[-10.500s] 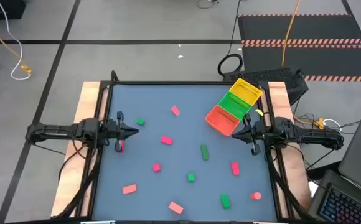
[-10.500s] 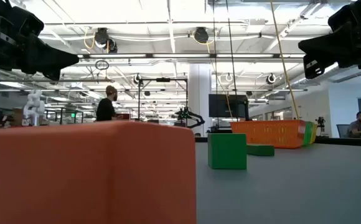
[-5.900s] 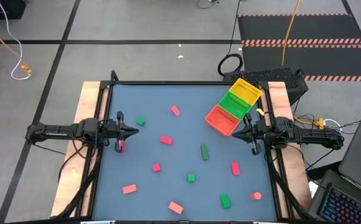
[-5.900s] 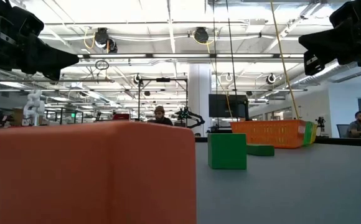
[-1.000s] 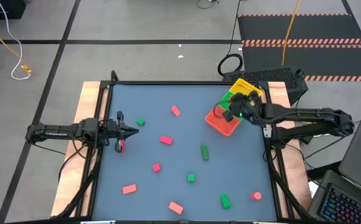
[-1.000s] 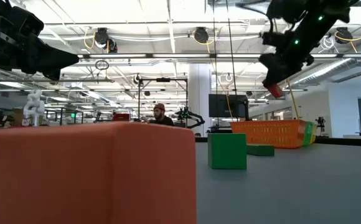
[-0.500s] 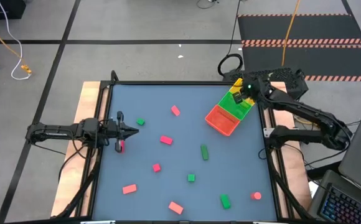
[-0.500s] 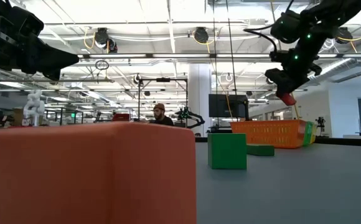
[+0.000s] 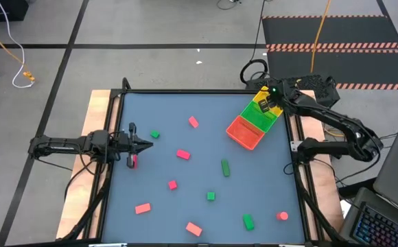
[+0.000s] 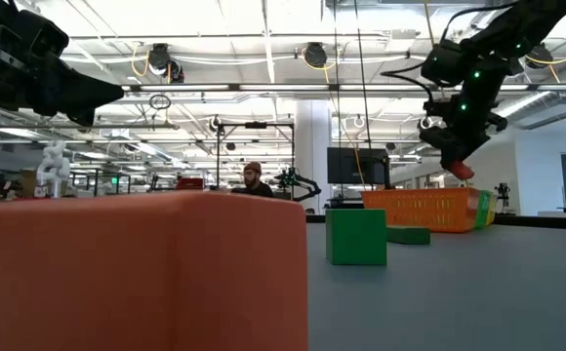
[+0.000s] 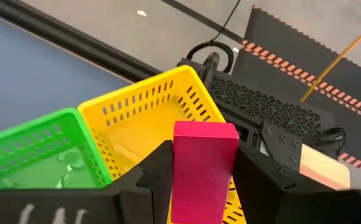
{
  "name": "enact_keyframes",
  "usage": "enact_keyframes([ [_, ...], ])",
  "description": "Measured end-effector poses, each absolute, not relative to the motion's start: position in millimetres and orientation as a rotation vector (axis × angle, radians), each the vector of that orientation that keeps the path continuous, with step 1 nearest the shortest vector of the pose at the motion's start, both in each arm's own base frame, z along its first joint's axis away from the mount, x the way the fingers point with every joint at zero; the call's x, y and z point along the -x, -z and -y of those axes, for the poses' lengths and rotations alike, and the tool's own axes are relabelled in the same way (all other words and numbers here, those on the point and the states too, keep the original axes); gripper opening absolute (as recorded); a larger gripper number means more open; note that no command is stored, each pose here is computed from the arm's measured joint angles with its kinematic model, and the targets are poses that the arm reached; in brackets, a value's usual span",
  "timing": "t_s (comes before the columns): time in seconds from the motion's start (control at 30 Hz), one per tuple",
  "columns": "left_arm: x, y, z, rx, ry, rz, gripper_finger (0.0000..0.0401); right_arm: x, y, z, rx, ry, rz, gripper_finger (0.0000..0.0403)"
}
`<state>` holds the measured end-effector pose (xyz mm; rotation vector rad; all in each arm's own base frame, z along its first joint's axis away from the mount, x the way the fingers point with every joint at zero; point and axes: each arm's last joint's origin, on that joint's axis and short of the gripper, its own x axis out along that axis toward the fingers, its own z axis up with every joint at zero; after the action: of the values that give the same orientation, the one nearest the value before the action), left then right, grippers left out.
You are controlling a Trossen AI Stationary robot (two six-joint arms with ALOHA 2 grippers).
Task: Sort & place blocks by color
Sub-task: Put the red block into the yellow bin
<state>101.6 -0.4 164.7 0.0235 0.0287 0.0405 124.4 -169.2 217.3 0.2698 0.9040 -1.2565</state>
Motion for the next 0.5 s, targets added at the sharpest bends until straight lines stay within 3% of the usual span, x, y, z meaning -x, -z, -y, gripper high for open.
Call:
enact_keyframes([
  [0.5, -101.6, -164.7, 0.4, -0.024, -0.040, -0.029, 0.0024, -127.2, -208.9, 172.5, -0.279, 1.251, -0.953, 0.0133],
])
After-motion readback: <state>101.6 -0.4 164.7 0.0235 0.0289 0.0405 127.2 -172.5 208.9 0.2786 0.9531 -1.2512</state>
